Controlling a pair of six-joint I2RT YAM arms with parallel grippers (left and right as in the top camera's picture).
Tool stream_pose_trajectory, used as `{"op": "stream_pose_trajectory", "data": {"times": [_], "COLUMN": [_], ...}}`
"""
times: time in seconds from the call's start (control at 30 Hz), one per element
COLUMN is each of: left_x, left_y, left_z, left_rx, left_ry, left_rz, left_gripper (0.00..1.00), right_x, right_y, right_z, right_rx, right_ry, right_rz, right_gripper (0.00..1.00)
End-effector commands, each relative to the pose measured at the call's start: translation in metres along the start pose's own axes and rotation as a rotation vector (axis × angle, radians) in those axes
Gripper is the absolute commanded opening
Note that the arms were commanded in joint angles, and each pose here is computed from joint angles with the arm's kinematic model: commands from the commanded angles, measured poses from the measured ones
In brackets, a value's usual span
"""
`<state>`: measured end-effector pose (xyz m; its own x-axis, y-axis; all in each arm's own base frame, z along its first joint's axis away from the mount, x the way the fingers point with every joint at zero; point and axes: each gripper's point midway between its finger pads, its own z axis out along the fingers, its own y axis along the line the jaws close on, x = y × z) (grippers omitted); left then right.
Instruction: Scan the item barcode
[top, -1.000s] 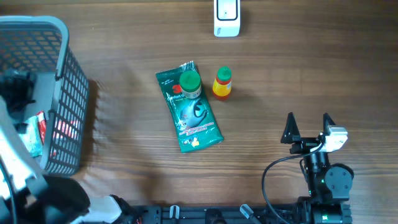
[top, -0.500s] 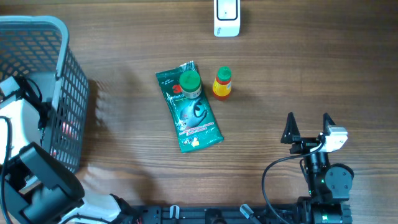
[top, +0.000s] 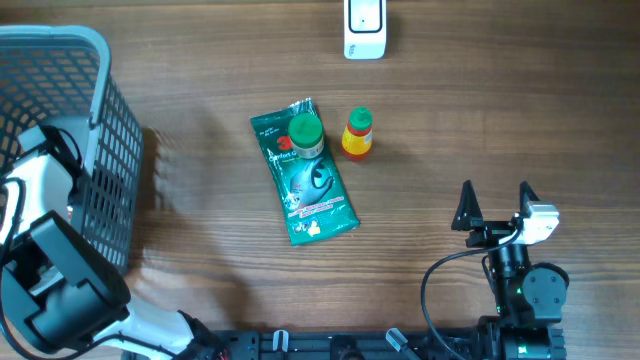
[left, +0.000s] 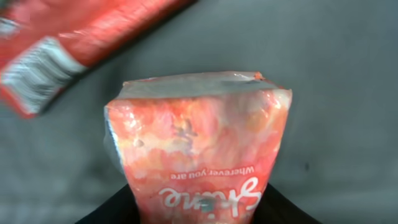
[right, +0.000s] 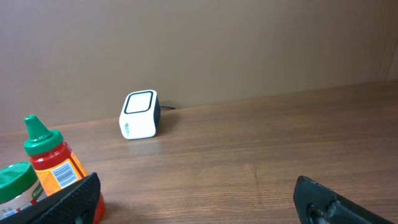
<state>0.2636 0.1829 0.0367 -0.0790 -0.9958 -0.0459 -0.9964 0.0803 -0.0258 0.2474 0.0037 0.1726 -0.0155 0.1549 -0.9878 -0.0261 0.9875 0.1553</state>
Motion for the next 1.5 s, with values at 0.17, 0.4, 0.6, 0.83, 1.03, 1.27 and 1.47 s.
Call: {"op": "stream_pose_trajectory", "data": {"times": [0.17, 0.4, 0.6, 0.83, 1.03, 1.27, 1.47], "left_x": [-0.059, -0.003, 0.115, 0.257, 0.354, 0.493, 0.563], "left_y": [-0.043, -0.067, -0.107, -0.123, -0.122, -0.128, -0.126], "left_z": [-0.197, -0.304, -0.323, -0.332, -0.316, -0.272, -0.170], "left_rx": [0.294, 0.615, 0.742, 0.843, 0.855, 0.928, 0.768], "left_ry": [-0.355, -0.404, -0.326, -0.253, -0.210, -0.161, -0.093], "left_rz": [0.008, 0.244, 0.629, 0.992, 1.219, 1.568, 1.715], "left_gripper": [0.50, 0.49, 0.49, 0.49, 0.49, 0.50, 0.50], "right_x": [0.000, 0.000, 0.000, 0.000, 0.000, 0.000, 0.000], "right_y": [0.002, 0.002, 0.002, 0.002, 0.002, 0.002, 0.002], "right_z": [0.000, 0.000, 0.000, 0.000, 0.000, 0.000, 0.000], "right_rx": [-0.010, -0.010, -0.010, -0.010, -0.010, -0.010, -0.010], "right_ry": [0.000, 0.000, 0.000, 0.000, 0.000, 0.000, 0.000], "right_rz": [-0.015, -0.015, -0.015, -0.015, -0.015, -0.015, -0.015], "right_gripper": [1.00, 1.00, 1.00, 1.00, 1.00, 1.00, 1.00]}}
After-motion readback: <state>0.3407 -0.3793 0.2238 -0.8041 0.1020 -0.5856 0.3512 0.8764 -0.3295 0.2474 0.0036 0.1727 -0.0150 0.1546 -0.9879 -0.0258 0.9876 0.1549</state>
